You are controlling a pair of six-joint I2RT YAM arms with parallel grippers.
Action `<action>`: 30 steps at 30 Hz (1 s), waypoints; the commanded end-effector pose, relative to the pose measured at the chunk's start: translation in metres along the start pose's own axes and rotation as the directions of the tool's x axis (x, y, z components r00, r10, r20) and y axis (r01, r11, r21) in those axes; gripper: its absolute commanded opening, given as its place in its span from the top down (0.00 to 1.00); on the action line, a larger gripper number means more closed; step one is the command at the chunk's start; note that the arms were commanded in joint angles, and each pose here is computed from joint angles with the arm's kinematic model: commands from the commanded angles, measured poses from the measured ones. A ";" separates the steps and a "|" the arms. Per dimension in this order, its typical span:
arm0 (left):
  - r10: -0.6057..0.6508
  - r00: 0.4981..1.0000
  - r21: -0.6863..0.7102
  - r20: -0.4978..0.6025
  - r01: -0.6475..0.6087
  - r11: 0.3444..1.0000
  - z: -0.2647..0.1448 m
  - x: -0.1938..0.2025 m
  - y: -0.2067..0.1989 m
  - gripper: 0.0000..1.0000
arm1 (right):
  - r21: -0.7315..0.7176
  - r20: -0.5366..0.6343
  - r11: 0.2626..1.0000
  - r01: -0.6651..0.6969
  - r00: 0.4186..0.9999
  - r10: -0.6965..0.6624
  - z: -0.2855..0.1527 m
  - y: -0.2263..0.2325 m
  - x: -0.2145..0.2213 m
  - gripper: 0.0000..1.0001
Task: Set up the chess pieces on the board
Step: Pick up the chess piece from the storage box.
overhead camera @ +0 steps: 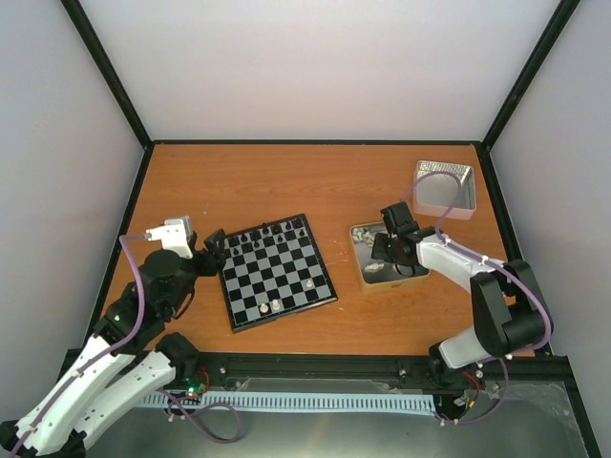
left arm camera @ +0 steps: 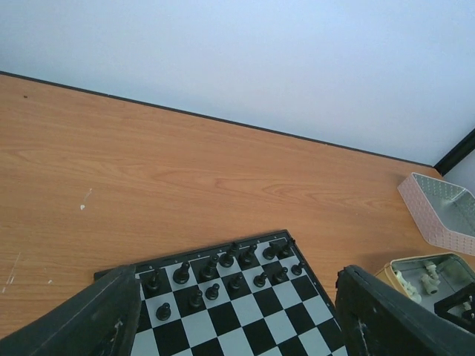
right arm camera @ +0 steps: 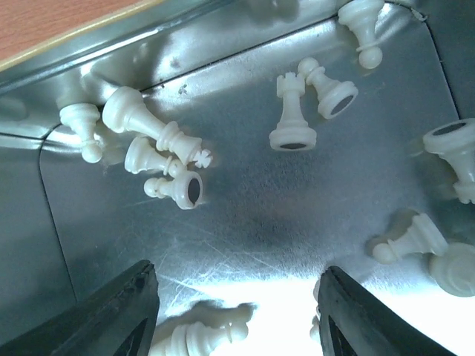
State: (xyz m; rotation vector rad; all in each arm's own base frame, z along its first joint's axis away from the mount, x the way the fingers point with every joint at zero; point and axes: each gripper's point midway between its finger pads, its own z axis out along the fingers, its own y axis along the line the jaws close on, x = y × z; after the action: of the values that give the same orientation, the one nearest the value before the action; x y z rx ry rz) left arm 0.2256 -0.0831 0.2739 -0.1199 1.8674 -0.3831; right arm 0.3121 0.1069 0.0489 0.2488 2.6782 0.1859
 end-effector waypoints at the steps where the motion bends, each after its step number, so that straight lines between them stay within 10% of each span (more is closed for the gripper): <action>1: -0.023 0.999 -0.016 0.037 0.023 1.000 0.000 -0.008 0.003 0.27 | 0.022 -0.006 1.000 0.017 1.000 -0.016 0.005 -0.002 -0.006 0.42; 30: -0.003 1.000 -0.014 0.001 0.003 1.000 0.009 0.000 -0.001 0.26 | 0.022 -0.079 0.981 0.191 0.979 -0.189 0.050 0.014 -0.019 0.70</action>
State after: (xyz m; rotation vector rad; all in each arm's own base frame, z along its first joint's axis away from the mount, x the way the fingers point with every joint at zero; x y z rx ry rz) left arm 0.2317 -0.0862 0.2666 -0.1233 1.8904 -0.3640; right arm 0.3564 0.1225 0.0211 0.0045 2.7397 0.0972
